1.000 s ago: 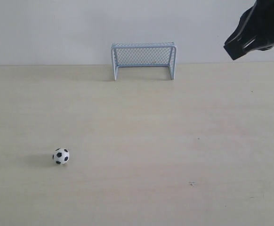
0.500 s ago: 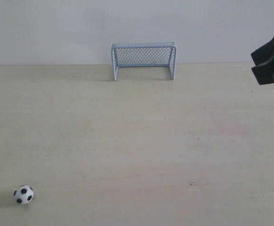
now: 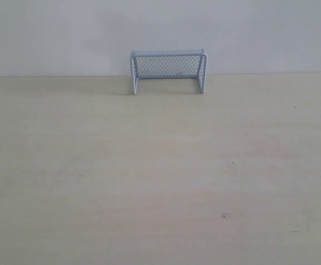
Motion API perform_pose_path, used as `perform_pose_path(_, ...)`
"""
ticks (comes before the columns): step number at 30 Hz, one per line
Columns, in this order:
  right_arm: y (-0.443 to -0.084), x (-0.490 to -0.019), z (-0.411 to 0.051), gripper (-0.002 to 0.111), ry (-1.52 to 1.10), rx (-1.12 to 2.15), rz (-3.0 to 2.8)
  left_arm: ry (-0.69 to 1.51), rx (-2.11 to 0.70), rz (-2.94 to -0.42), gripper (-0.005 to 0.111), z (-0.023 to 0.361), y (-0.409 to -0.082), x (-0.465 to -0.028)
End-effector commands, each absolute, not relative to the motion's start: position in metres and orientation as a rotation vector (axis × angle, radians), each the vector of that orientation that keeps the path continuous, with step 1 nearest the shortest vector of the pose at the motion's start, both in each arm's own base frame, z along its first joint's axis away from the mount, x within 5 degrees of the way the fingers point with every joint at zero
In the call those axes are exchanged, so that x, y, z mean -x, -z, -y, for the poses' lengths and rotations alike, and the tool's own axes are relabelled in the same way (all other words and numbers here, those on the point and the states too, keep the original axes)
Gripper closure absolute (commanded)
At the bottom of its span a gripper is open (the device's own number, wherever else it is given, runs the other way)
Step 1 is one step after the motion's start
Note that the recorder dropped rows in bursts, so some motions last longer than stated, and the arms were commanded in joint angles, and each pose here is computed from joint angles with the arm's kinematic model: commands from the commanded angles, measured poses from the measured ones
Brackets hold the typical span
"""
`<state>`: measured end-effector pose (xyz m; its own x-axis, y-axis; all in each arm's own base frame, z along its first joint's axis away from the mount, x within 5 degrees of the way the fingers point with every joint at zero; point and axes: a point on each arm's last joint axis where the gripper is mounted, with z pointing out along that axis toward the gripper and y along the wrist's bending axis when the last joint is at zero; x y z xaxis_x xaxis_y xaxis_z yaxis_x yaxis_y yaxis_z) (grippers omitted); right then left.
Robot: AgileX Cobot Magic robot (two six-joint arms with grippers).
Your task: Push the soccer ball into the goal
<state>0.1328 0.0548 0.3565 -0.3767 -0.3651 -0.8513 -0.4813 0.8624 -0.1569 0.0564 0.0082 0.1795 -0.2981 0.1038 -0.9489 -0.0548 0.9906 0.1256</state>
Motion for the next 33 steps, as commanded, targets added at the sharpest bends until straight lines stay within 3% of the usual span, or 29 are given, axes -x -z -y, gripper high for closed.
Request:
perform_pose_path(1,-0.353,-0.126,-0.052,0.108,-0.157,0.575,-1.988,-0.143,-0.035,-1.865,0.100,-0.008,-0.181,-0.057)
perform_pose_path(18,-0.345,-0.119,-0.052,0.108,-0.193,0.598,-2.093,-0.143,-0.035,-1.865,0.100,-0.008,-0.181,-0.057)
perform_pose_path(33,-0.364,-0.073,-0.032,0.108,-0.171,0.547,-1.923,-0.143,-0.035,-1.865,0.100,-0.008,-0.181,-0.057)
